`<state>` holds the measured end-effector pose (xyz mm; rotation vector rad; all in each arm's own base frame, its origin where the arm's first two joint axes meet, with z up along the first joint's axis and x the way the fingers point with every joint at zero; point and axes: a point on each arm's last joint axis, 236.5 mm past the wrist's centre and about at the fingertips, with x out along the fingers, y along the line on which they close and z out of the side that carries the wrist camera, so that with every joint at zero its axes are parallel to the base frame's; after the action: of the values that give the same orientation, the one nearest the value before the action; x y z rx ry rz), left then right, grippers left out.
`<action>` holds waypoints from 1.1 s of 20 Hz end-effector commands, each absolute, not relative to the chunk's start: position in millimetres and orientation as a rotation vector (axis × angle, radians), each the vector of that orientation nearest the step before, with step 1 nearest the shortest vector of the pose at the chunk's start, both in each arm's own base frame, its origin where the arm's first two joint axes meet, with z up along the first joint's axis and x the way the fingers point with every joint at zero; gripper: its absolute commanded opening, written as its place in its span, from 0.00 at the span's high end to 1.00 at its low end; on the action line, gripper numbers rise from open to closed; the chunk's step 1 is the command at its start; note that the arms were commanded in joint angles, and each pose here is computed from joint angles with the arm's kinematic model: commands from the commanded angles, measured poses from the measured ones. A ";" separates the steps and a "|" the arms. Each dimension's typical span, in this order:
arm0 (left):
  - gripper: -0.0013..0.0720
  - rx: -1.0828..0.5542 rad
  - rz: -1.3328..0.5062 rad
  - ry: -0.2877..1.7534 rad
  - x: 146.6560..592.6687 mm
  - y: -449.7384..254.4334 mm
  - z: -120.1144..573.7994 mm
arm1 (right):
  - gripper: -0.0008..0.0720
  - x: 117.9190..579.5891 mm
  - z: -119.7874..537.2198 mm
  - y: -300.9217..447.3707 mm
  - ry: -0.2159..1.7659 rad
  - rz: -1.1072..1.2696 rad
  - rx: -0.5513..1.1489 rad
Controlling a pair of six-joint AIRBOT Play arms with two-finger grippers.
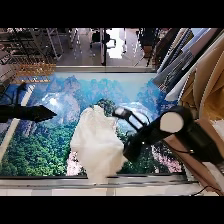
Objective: Fold the clothes and pants, and hang the long-sleeved shirts on hangers.
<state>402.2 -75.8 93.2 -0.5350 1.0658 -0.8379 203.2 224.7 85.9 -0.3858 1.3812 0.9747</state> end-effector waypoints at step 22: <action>0.50 -0.460 -0.618 1.464 412.1 -219.1 -86.7 | 0.41 301.1 2.8 98.2 1.348 0.392 -0.134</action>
<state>418.4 -200.7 -72.0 -0.4455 1.4257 -0.6240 299.1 93.2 0.9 -0.1589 1.3621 0.3829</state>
